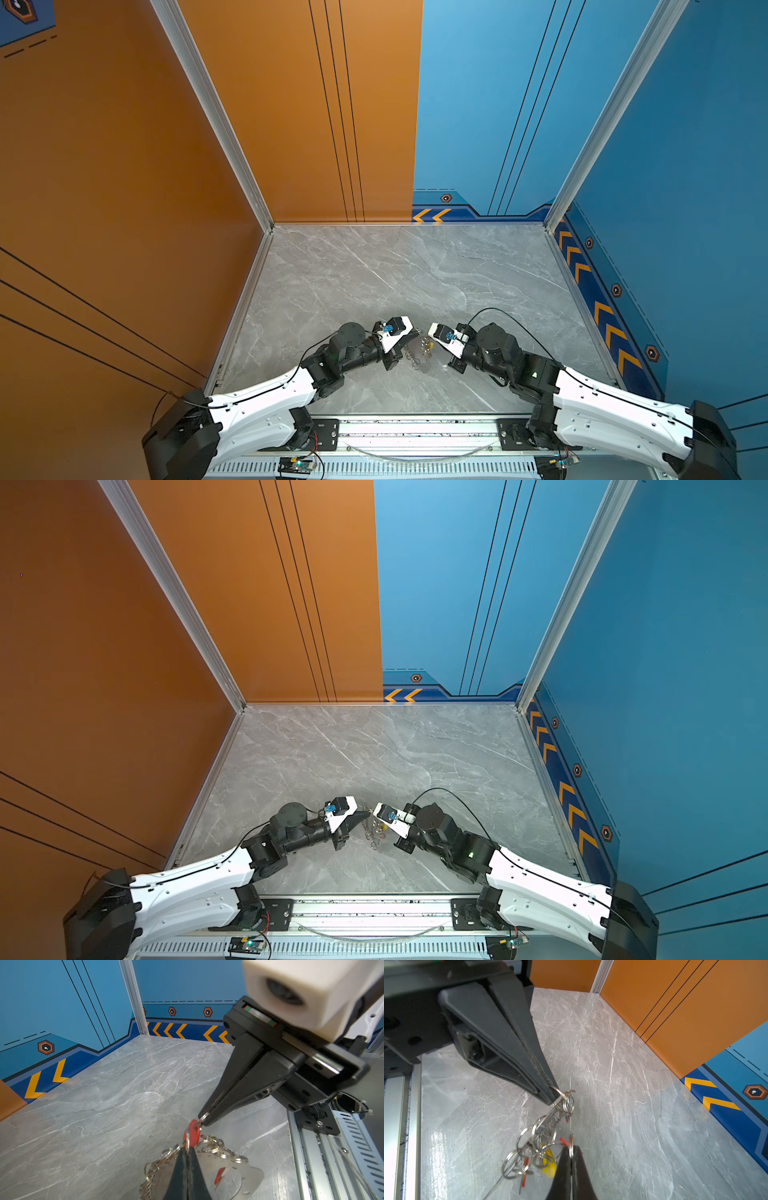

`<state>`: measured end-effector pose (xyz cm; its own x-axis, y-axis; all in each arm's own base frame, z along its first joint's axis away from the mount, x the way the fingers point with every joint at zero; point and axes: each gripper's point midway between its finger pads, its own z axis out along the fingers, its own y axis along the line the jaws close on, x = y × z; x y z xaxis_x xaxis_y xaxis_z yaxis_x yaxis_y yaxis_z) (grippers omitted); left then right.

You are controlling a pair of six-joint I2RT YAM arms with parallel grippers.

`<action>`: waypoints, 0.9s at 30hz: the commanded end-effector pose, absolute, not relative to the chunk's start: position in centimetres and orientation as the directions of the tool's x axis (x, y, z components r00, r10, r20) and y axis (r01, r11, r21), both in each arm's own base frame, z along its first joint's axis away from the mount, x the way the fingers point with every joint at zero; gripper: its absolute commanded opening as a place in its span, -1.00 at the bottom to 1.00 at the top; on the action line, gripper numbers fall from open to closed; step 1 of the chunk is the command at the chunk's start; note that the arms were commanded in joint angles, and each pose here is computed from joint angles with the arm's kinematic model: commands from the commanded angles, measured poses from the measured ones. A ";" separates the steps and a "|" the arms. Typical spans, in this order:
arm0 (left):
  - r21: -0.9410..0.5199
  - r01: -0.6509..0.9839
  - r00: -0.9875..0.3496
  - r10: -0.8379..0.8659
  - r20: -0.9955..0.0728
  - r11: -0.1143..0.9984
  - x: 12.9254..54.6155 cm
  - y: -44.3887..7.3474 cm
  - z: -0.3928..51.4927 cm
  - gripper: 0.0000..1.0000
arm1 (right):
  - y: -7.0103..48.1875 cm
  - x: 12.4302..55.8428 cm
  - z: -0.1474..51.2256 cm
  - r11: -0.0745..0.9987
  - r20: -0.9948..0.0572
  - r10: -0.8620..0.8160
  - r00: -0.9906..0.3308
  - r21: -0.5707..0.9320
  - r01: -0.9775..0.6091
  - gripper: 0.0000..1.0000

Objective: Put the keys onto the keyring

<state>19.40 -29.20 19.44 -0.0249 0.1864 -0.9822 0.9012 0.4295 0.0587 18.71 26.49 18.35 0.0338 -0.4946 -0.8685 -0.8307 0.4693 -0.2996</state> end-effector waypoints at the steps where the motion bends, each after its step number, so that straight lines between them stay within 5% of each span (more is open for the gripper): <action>1: 0.029 0.904 -0.016 0.104 -0.994 0.426 19.9 -29.8 22.3 -1.00 | 26.6 18.6 19.3 0.480 -0.890 -0.451 0.061 -0.300 -0.824 -1.00; 27: -0.141 0.909 -0.155 0.004 -0.988 0.392 20.7 -30.7 22.2 -1.00 | 26.6 19.9 19.8 0.558 -0.877 -0.466 0.120 -0.396 -0.729 -1.00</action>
